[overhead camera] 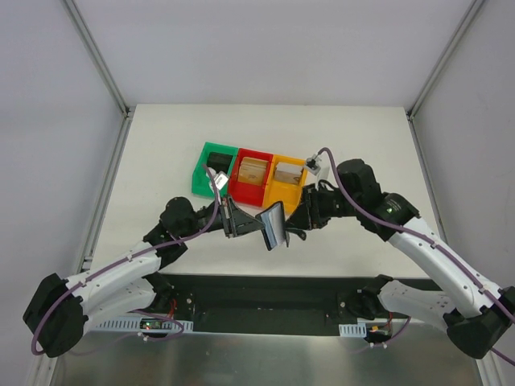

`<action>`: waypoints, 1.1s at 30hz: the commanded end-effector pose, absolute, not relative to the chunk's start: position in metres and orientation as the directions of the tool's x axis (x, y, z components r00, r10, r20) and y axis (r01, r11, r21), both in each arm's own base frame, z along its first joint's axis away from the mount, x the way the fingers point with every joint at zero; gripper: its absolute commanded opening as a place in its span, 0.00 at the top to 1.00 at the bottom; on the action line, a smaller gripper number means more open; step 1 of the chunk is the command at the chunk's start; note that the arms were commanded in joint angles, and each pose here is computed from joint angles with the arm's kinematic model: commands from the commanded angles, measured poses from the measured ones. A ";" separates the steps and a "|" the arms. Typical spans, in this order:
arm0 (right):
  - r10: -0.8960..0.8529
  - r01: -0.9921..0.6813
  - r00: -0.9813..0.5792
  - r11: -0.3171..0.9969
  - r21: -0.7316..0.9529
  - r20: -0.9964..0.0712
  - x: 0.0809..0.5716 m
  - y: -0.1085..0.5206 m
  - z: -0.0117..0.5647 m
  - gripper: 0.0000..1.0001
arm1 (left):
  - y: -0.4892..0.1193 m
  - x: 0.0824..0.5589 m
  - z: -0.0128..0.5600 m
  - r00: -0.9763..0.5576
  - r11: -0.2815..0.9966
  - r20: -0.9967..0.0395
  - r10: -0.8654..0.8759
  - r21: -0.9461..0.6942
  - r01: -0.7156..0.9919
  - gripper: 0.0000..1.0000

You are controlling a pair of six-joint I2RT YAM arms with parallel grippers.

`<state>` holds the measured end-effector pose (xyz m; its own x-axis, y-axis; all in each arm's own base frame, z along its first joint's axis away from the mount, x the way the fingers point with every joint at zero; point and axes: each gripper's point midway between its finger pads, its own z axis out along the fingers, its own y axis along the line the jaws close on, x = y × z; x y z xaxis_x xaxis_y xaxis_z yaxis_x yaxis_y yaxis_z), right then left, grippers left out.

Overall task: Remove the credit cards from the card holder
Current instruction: Open the card holder.

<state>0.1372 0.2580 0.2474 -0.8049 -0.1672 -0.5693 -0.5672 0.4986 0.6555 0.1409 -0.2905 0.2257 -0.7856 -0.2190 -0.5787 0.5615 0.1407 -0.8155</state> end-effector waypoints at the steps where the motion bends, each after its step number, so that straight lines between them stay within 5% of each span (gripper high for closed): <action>1: -0.136 -0.585 -0.783 0.495 0.643 -0.607 0.141 0.252 0.253 0.53 | -0.286 0.151 0.251 -0.726 0.244 -0.663 -0.181 -0.745 0.620 1.00; 3: -0.130 -0.583 -0.782 0.498 0.642 -0.609 0.142 0.250 0.250 0.36 | -0.281 0.154 0.252 -0.717 0.318 -0.679 -0.157 -0.722 0.614 1.00; 6: -0.119 -0.583 -0.780 0.495 0.644 -0.615 0.144 0.252 0.250 0.26 | -0.274 0.156 0.253 -0.714 0.384 -0.688 -0.130 -0.699 0.604 1.00; 12: -0.055 -0.585 -0.762 0.485 0.650 -0.645 0.157 0.261 0.263 0.18 | -0.275 0.156 0.264 -0.737 0.391 -0.664 -0.126 -0.716 0.578 1.00; 20: -0.073 -0.562 -0.706 0.662 0.495 -0.705 0.177 0.255 0.255 0.11 | -0.281 0.161 0.269 -0.799 0.425 -0.585 -0.138 -0.764 0.486 1.00; 28: -0.090 -0.527 -0.704 0.731 0.434 -0.704 0.189 0.254 0.240 0.14 | -0.286 0.160 0.273 -0.806 0.424 -0.575 -0.138 -0.770 0.477 1.00; 33: -0.094 -0.512 -0.704 0.754 0.412 -0.704 0.193 0.250 0.233 0.27 | -0.286 0.154 0.276 -0.809 0.402 -0.575 -0.125 -0.774 0.488 1.00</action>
<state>0.1843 0.2551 0.2249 -0.7322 -0.1064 -0.6727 -0.5188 0.7270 0.4497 0.1576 -0.2811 0.2460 -0.8321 -0.1043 -0.5448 0.4435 0.4647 -0.7664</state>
